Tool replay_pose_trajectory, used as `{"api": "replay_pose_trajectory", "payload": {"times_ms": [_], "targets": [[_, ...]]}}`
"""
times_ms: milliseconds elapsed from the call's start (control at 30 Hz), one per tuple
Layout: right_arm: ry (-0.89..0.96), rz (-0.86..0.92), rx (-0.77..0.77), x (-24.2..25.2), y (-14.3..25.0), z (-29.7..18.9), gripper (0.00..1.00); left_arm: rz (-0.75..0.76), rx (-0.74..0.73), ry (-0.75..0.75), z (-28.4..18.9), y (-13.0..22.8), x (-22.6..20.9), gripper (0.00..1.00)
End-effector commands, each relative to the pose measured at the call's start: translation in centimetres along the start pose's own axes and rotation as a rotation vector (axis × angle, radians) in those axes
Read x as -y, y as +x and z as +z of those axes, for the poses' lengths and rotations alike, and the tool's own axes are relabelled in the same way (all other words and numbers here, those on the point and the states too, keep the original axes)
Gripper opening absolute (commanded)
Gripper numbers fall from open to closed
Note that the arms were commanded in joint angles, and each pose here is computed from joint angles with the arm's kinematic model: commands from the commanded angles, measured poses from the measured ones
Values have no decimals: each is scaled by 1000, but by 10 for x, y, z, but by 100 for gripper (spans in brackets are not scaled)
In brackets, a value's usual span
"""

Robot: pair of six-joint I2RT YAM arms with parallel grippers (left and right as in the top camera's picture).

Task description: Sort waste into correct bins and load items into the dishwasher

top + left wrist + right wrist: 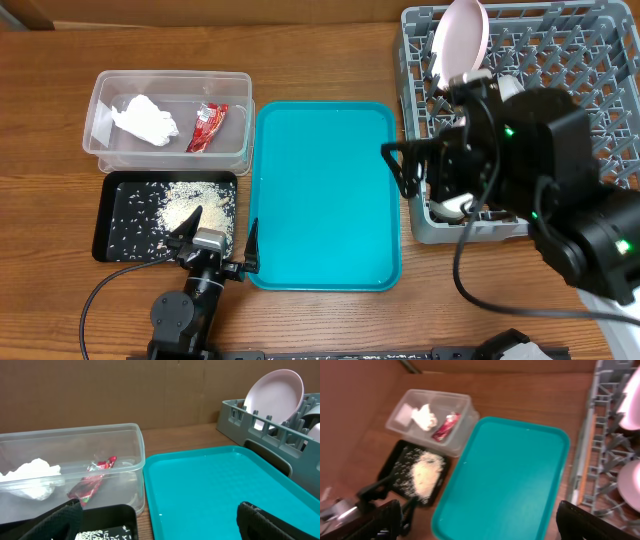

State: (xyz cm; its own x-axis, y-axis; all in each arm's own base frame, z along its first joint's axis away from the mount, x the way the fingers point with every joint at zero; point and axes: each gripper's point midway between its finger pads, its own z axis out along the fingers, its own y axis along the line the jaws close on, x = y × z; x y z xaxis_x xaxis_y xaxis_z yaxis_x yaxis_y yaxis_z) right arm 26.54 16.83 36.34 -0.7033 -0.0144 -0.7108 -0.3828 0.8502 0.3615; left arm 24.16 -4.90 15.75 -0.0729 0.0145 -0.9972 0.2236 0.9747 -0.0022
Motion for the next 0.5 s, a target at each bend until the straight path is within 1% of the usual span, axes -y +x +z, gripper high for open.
{"api": "replay_pose_trajectory", "payload": {"times_ms": [0,100,167,267,400,467], "targets": [[19,11,-10,3,12,-21,100,15,1,7,0,1,1,100],[104,21,11,18,24,-48,100,15,1,7,0,1,1,100],[199,11,119,32,24,-84,100,15,1,7,0,1,1,100],[275,2,237,42,19,-115,100,15,1,7,0,1,1,100],[301,-96,392,44,5,-136,100,15,1,7,0,1,1,100],[317,-107,475,51,3,-138,100,15,1,7,0,1,1,100]]}}
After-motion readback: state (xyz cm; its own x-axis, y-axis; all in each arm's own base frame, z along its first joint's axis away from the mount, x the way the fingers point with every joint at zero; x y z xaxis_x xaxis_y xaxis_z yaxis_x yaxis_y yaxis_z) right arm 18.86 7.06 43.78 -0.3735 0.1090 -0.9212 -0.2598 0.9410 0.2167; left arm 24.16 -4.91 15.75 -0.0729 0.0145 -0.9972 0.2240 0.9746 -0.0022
